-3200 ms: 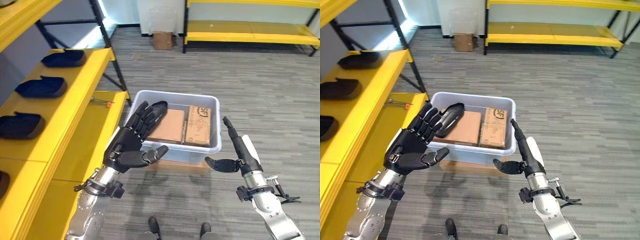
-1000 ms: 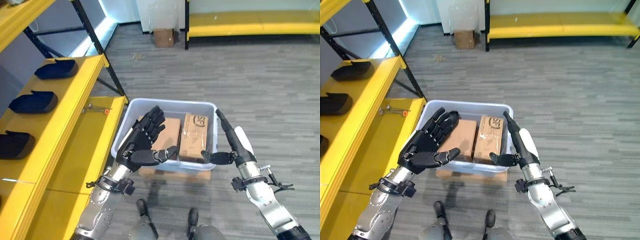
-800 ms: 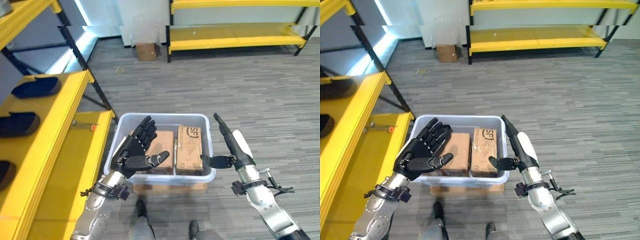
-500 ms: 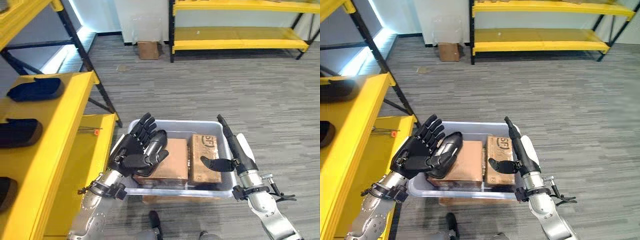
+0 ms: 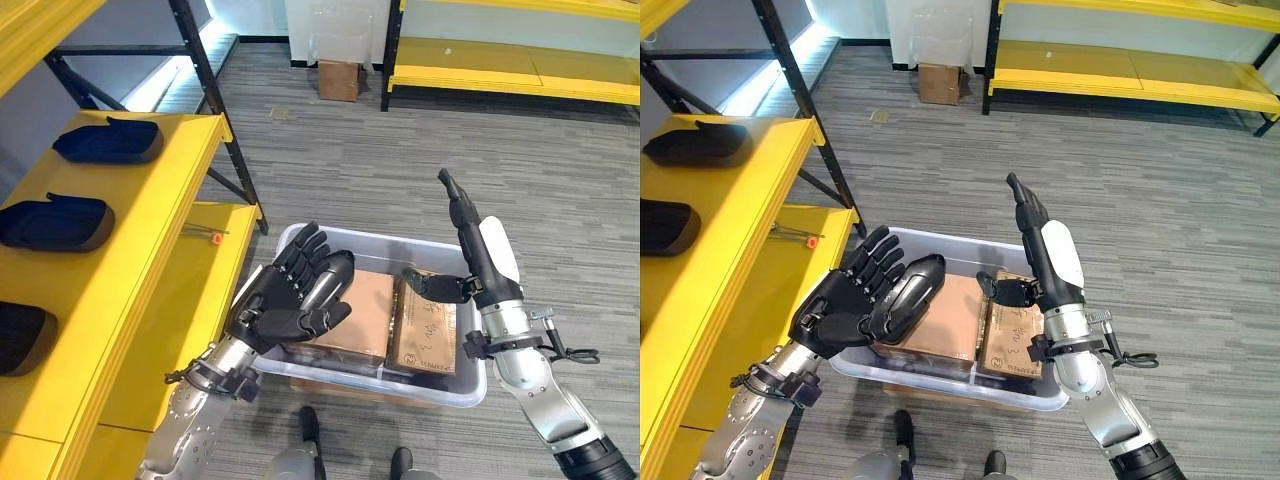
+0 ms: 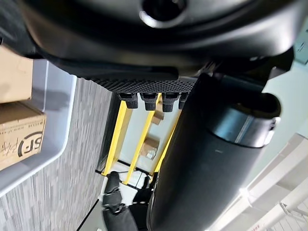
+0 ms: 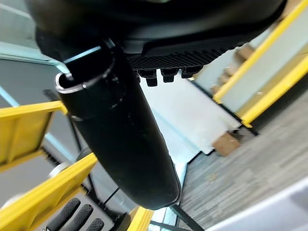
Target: Move parts from the plastic box to the shelf.
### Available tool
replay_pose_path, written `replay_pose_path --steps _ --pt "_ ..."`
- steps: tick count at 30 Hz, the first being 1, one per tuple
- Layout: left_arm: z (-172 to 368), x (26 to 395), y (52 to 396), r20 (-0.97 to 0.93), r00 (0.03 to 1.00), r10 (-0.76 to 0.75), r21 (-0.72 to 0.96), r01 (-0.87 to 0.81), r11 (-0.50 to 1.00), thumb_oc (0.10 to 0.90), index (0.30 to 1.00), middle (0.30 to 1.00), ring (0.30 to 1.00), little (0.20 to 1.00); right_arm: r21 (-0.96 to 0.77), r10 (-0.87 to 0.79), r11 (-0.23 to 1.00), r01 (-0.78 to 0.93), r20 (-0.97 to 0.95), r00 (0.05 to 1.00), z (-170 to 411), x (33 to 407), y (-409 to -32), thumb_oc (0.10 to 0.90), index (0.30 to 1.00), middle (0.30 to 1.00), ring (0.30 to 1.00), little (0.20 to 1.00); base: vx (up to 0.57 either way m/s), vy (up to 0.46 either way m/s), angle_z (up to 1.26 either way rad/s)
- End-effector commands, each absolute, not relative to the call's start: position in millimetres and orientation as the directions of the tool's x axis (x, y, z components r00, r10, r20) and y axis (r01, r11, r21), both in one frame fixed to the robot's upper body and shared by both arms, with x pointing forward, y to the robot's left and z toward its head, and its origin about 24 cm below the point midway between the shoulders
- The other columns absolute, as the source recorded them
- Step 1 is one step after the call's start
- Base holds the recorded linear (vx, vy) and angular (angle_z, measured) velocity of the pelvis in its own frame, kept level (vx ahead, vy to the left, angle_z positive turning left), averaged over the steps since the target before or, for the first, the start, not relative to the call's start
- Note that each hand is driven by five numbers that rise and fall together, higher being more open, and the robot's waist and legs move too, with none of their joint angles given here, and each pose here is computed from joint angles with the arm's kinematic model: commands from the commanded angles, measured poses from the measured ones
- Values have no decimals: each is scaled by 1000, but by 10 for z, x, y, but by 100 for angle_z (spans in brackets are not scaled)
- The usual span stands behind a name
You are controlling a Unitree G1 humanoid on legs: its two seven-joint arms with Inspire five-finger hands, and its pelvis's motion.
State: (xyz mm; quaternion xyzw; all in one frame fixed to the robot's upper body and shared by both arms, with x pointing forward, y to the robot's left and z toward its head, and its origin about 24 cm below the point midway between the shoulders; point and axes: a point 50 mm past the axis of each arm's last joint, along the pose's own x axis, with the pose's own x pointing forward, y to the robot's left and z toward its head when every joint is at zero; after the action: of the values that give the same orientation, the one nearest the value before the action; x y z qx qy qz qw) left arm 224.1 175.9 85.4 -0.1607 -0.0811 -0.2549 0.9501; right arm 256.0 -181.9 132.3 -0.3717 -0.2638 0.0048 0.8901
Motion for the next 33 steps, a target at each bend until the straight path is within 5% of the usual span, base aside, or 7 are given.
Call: replay_pose_path --steps 1,18,33 --pt "1362 2271 1762 446 742 -500 -138 609 781 900 1000 1000 1000 1000 -619 332 735 278 685 649 1898 2547 -1621 900 1000 1000 1000 1000 33 -12 11" --pt "1346 2285 1761 413 721 -557 -168 661 731 900 1000 1000 1000 1000 -808 599 553 202 555 577 1943 2582 -1402 900 1000 1000 1000 1000 35 28 9" --pt "1306 2258 1771 424 753 -504 -137 603 786 900 1000 1000 1000 1000 -804 569 589 86 488 661 1698 2593 -1457 900 1000 1000 1000 1000 2 -34 -7"
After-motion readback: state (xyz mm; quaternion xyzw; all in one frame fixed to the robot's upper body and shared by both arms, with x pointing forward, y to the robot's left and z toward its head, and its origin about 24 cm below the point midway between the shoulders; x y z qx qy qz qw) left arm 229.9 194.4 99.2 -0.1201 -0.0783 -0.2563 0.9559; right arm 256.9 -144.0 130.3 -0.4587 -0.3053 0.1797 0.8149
